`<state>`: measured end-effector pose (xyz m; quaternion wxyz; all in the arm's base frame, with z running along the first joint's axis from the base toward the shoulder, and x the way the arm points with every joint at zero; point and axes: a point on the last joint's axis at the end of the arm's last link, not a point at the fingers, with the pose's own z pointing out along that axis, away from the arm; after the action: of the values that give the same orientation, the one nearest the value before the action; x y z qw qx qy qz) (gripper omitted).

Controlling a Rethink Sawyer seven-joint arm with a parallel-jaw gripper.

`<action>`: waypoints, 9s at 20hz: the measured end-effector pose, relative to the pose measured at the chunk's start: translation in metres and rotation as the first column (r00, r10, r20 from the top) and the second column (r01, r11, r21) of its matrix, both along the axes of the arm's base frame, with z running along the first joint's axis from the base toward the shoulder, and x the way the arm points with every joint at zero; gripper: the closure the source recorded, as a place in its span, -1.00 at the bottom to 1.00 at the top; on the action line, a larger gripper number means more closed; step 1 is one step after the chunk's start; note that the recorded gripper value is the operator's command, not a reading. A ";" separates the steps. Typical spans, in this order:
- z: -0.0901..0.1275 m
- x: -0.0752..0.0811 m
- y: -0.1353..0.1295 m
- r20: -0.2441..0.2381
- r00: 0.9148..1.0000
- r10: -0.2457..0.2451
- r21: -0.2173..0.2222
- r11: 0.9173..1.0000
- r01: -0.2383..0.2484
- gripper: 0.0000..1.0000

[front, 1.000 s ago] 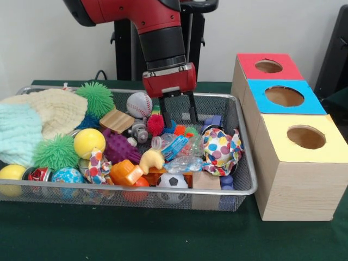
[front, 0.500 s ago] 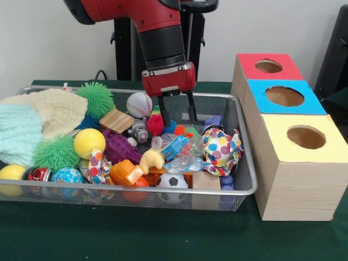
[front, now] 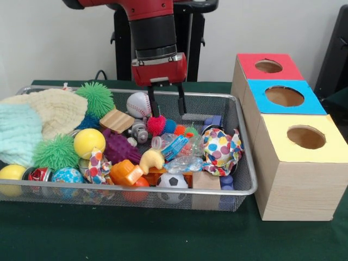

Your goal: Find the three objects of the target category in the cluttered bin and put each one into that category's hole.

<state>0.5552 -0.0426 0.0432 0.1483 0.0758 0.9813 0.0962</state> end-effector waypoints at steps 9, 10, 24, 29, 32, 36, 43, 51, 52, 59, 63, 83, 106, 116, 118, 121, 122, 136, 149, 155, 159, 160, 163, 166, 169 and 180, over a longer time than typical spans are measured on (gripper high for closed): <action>0.013 0.008 -0.022 -0.002 1.000 -0.022 -0.024 0.999 0.022 -1.00; 0.013 0.012 -0.023 0.005 1.000 -0.023 -0.028 0.999 0.023 -1.00; -0.015 0.058 -0.007 0.044 0.999 -0.012 -0.015 1.000 0.013 -1.00; -0.029 0.063 -0.003 0.037 0.999 -0.014 -0.010 1.000 0.014 -1.00; -0.034 0.065 -0.002 0.036 0.999 -0.014 -0.011 1.000 0.014 -1.00; -0.042 0.071 0.001 0.039 0.999 -0.012 -0.014 1.000 0.012 -1.00; -0.053 0.077 0.005 0.043 0.999 -0.002 -0.040 0.999 0.004 -1.00; -0.051 0.078 0.001 0.047 0.999 -0.002 -0.053 0.999 0.005 -1.00; -0.051 0.079 -0.001 0.049 0.999 -0.005 -0.053 0.999 0.008 -1.00; -0.035 0.080 -0.039 0.070 0.996 -0.056 -0.071 0.996 0.060 -1.00; -0.022 0.082 -0.061 0.088 0.993 -0.080 -0.084 0.993 0.088 -1.00; -0.036 0.076 -0.061 0.083 0.994 -0.076 -0.046 0.996 0.080 -1.00; -0.061 0.078 -0.033 0.049 0.993 -0.108 0.135 0.986 0.101 -1.00; -0.066 0.079 -0.016 0.051 0.994 -0.092 0.170 0.982 0.082 -1.00; -0.066 0.079 -0.015 0.053 0.995 -0.087 0.167 0.983 0.077 -1.00; -0.067 0.078 -0.014 0.058 0.996 -0.074 0.160 0.985 0.064 -1.00; -0.067 0.078 -0.013 0.060 0.996 -0.068 0.157 0.986 0.058 -1.00; -0.067 0.067 0.004 0.076 0.995 0.071 0.042 0.996 -0.074 -1.00; -0.055 0.047 0.004 0.055 0.961 0.271 -0.181 0.949 -0.257 -1.00; -0.052 0.042 -0.011 0.048 0.959 0.280 -0.217 0.940 -0.264 -1.00; -0.052 0.040 -0.017 0.043 0.959 0.282 -0.229 0.937 -0.265 -1.00; -0.052 0.040 -0.018 0.041 0.959 0.281 -0.230 0.936 -0.264 -1.00; -0.053 0.040 -0.021 0.038 0.960 0.279 -0.238 0.935 -0.262 -1.00; -0.055 0.042 -0.023 0.039 0.961 0.275 -0.241 0.936 -0.258 -1.00; -0.058 0.044 -0.027 0.038 0.963 0.267 -0.239 0.938 -0.251 -1.00; -0.079 0.045 -0.044 0.011 0.978 0.210 -0.181 0.962 -0.205 -1.00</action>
<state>0.5999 -0.0865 -0.0361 0.1586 -0.0424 0.9861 0.0240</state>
